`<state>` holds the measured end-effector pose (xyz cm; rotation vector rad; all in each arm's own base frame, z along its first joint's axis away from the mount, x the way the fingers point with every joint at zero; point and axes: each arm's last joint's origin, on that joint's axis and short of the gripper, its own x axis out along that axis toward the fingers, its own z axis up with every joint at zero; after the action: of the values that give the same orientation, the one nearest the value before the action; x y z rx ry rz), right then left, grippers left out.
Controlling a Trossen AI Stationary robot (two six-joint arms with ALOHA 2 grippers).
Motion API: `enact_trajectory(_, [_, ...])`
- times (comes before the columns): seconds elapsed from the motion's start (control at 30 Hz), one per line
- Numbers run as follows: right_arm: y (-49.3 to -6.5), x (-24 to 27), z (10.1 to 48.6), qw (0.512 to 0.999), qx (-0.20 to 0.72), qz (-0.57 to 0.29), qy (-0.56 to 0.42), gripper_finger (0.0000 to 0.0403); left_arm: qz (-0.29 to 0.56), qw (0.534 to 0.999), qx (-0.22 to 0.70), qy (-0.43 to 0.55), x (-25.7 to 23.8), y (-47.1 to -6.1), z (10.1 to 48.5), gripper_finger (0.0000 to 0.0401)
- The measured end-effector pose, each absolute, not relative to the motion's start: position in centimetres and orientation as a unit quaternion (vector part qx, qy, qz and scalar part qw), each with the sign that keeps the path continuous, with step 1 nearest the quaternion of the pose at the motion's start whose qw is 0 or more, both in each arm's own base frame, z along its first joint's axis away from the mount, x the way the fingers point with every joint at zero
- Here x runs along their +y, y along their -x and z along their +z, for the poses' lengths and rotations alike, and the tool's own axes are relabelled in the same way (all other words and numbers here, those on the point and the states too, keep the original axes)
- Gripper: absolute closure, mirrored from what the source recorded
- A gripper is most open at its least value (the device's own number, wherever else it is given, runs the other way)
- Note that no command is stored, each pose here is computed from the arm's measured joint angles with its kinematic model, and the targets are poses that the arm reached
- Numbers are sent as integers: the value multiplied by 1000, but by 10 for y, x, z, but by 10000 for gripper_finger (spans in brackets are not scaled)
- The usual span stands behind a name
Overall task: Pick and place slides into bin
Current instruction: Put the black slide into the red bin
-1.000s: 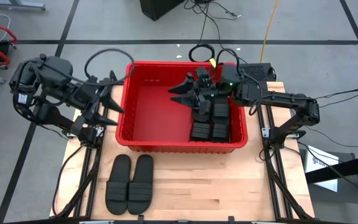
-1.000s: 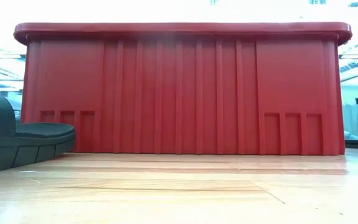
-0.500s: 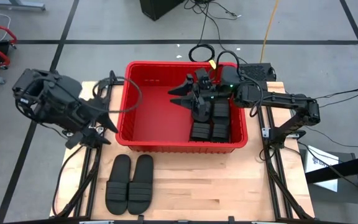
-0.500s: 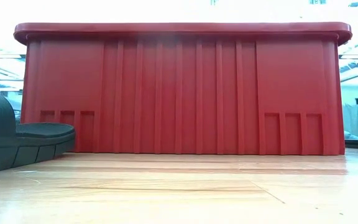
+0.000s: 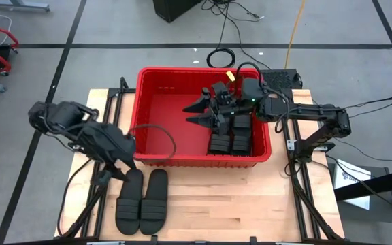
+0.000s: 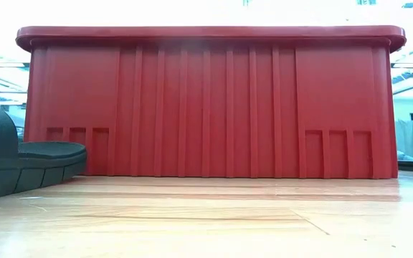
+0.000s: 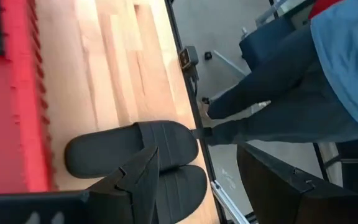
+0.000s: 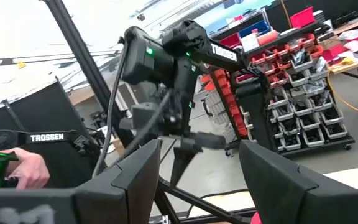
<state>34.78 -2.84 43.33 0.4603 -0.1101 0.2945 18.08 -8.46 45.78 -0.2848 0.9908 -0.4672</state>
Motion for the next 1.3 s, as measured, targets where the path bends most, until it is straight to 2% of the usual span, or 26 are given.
enact_trajectory(0.37, [-349, -13, 432, 958, -42, 167, -229, 192, -219, 820, 504, 160, -113, -202, 407, 192])
enact_trajectory(0.67, [-349, -4, 432, 957, -36, 190, -218, 193, -199, 795, 554, 145, -128, -211, 341, 192])
enact_trajectory(0.97, [-349, -3, 432, 954, -33, 201, -218, 193, -195, 795, 558, 139, -131, -218, 267, 192])
enact_trajectory(1.3, [-349, -3, 431, 952, -28, 201, -231, 193, -216, 781, 555, 187, -129, -211, 208, 192])
